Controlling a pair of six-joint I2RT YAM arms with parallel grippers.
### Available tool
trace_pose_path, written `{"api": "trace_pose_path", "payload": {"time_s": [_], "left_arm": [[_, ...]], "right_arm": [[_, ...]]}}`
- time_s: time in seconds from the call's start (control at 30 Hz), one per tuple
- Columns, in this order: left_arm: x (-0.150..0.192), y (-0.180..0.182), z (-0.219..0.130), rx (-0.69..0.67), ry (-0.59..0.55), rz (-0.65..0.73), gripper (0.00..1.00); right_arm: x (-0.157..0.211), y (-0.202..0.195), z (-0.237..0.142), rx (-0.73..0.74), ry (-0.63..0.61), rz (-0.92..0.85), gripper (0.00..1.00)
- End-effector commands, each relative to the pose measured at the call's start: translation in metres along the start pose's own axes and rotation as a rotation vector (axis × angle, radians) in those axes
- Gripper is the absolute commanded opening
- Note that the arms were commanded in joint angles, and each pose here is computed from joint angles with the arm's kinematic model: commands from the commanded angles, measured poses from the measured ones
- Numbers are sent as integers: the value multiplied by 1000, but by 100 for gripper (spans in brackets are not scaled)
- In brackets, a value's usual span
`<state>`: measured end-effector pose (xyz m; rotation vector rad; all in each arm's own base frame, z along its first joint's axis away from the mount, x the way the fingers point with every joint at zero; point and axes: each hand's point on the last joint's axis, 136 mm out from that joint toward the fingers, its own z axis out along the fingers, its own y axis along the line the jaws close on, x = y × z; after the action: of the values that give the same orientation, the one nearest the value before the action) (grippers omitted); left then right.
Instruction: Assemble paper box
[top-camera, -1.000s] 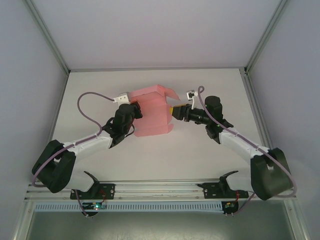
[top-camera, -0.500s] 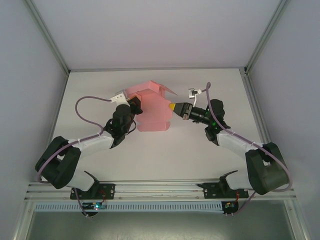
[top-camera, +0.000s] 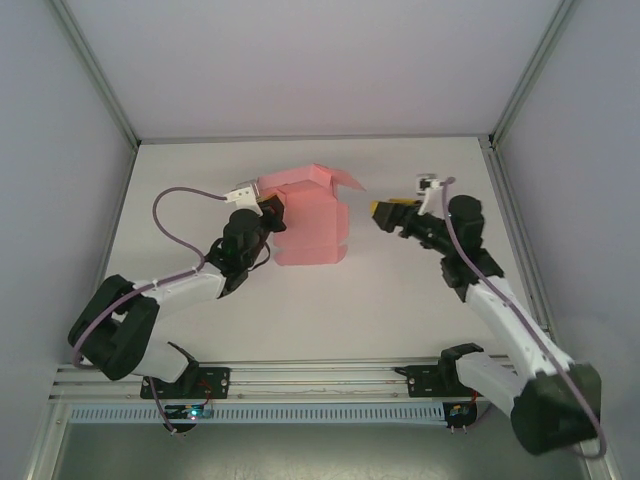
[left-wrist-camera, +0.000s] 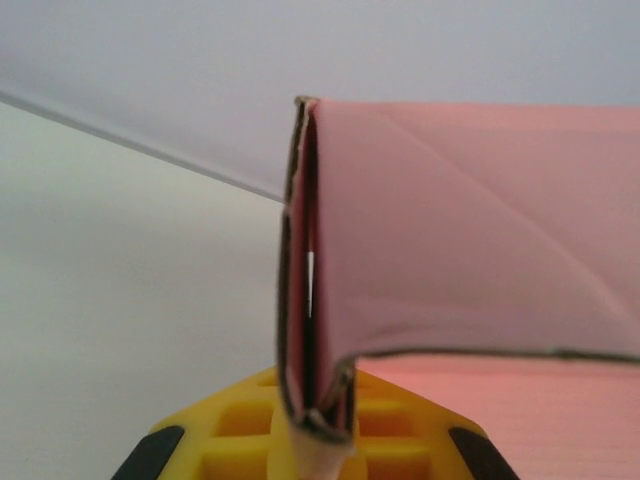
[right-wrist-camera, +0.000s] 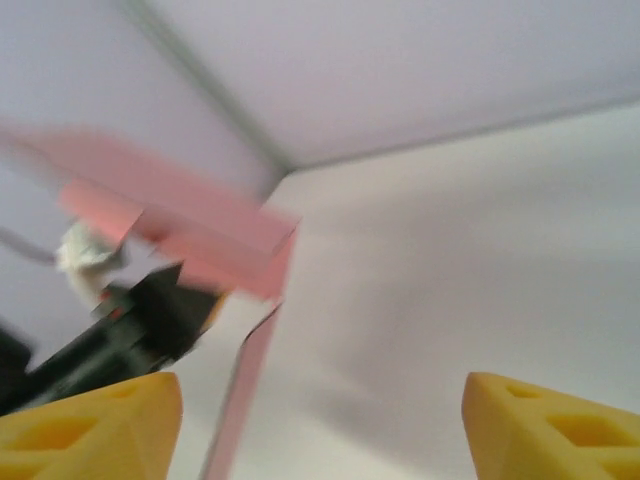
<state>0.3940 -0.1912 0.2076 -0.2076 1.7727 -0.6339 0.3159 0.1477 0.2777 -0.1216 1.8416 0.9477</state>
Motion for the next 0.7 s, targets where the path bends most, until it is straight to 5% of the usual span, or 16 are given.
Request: {"api": "trace_pose_path", "payload": {"time_s": [0.0, 0.13, 0.3, 0.47, 0.67], "left_arm": [[14, -1, -6, 14, 107, 104, 0], [31, -9, -6, 79, 184, 124, 0], [34, -13, -5, 97, 206, 121, 0], [32, -15, -3, 97, 213, 119, 0], [36, -15, 2, 90, 231, 109, 0]], "right_arm": [[-8, -37, -29, 251, 8, -187, 85], [-16, -8, -18, 84, 62, -279, 87], [10, 13, 7, -163, 224, -295, 74], [47, 32, 24, -285, 375, -395, 70], [66, 61, 40, -359, 402, -508, 73]]}}
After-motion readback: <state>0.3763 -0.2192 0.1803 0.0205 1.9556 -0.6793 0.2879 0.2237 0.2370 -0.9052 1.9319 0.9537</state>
